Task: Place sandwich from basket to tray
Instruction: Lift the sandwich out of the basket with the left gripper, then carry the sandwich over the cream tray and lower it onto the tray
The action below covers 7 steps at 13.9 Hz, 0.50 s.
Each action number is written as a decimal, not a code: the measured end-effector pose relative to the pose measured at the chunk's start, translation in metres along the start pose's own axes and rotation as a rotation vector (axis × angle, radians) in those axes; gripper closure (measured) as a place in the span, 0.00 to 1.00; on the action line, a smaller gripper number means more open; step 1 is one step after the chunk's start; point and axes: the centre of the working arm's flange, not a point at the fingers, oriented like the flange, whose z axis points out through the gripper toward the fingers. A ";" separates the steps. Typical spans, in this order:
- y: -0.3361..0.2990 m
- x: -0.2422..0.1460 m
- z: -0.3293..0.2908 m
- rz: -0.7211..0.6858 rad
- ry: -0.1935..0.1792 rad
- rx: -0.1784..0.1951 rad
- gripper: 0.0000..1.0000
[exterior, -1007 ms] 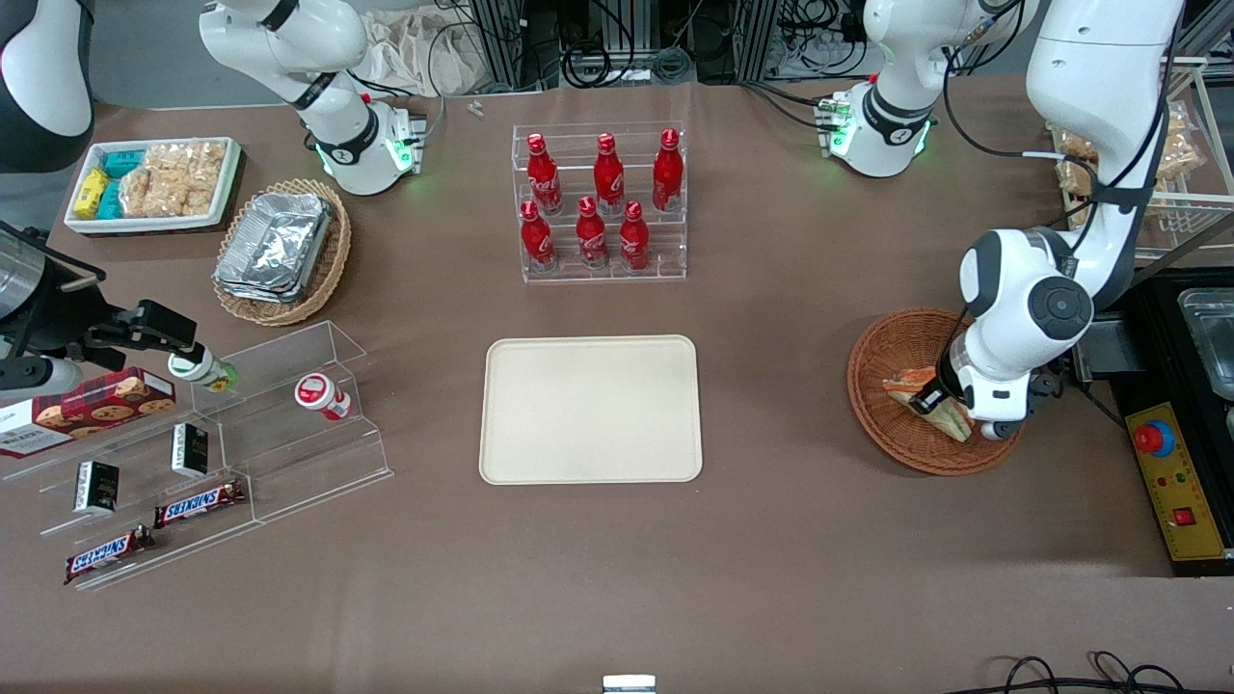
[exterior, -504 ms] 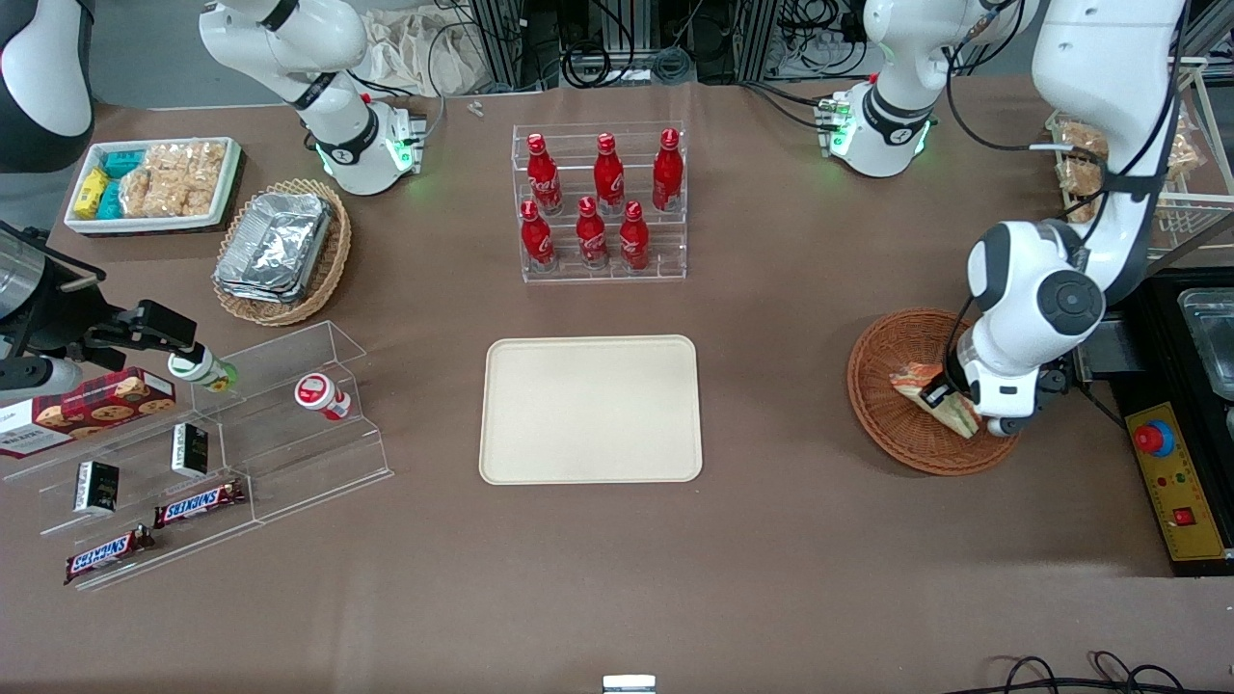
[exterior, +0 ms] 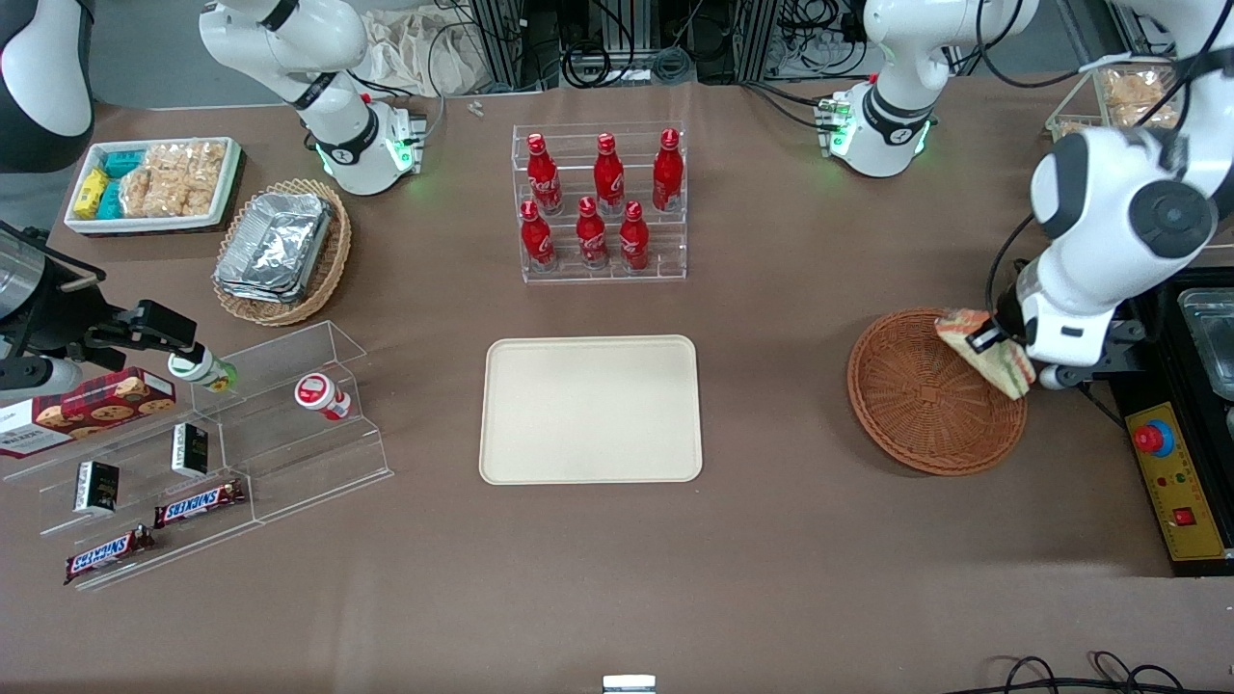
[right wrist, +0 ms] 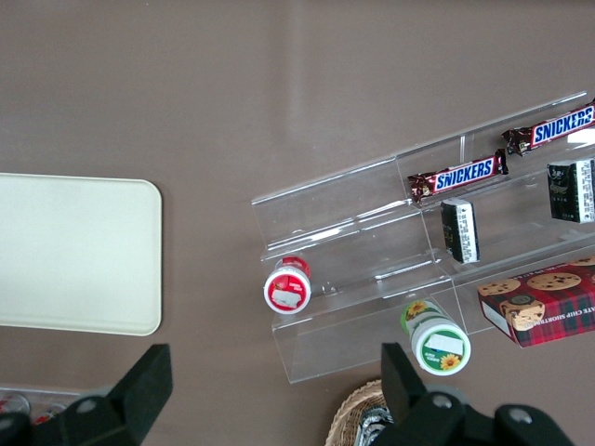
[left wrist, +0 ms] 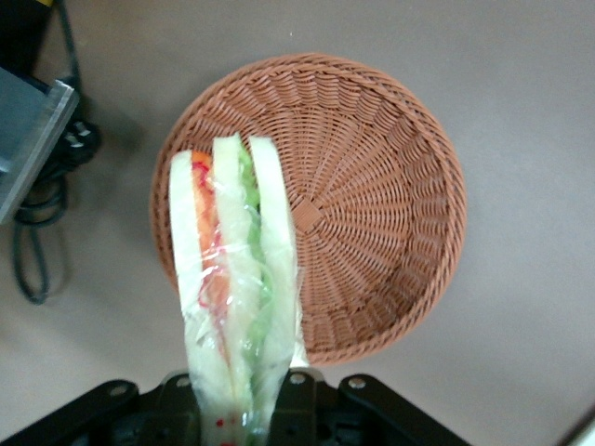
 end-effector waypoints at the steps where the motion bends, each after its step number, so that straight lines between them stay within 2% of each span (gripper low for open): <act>1: 0.007 -0.005 -0.024 0.015 -0.013 -0.002 0.84; 4: 0.051 -0.031 -0.080 0.104 -0.028 -0.008 0.84; 7: 0.117 -0.076 -0.080 0.237 -0.044 0.001 0.84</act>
